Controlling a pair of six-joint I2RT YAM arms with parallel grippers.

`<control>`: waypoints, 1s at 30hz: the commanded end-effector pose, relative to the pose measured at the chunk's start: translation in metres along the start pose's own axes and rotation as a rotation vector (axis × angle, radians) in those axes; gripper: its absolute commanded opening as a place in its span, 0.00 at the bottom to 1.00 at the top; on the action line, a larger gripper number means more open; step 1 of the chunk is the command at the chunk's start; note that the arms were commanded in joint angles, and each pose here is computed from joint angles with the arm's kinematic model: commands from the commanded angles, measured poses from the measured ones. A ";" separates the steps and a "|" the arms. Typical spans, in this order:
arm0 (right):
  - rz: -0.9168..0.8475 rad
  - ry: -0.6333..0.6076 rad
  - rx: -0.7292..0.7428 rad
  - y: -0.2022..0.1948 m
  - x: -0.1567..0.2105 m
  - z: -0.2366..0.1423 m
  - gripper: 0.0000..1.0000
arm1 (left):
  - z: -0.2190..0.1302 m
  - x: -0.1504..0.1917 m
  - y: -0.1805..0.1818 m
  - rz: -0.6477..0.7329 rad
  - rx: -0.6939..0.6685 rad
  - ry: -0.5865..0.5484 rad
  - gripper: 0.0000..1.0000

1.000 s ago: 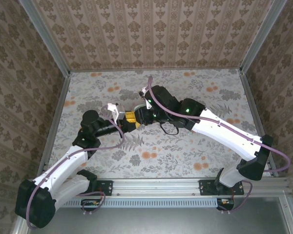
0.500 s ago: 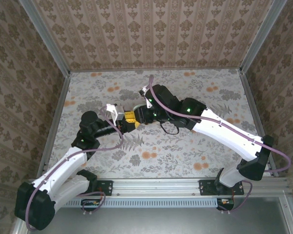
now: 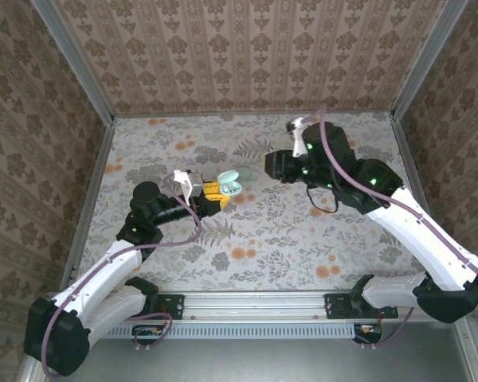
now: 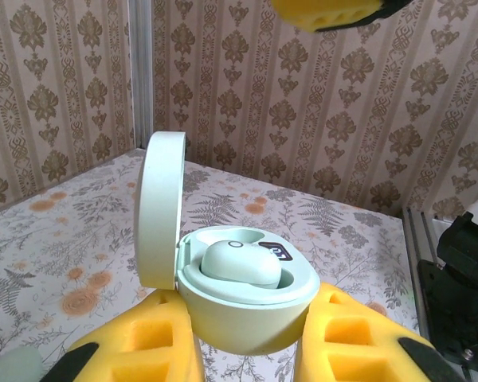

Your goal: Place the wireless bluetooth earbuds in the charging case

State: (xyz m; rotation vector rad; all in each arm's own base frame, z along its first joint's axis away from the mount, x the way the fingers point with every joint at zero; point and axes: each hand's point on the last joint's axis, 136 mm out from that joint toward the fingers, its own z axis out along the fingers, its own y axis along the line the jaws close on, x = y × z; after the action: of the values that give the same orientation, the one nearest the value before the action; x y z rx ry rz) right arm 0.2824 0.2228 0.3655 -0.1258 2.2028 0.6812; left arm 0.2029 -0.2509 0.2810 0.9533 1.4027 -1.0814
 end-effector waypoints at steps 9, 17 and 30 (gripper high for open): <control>0.119 0.272 0.304 -0.142 0.075 0.053 0.36 | -0.003 -0.004 0.000 0.030 -0.015 -0.003 0.02; 0.291 0.490 0.374 -0.195 0.141 0.094 0.35 | 0.000 -0.002 0.004 0.024 -0.016 0.013 0.02; 0.452 0.579 0.448 -0.224 0.219 0.106 0.54 | 0.005 0.003 0.010 0.016 -0.017 0.032 0.03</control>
State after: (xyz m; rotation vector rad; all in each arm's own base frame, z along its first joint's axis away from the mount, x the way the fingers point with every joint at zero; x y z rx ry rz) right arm 0.2739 0.1116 0.0583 0.4268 2.9389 0.3550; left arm 0.2102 -0.2525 0.2602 0.9550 1.4851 -1.0716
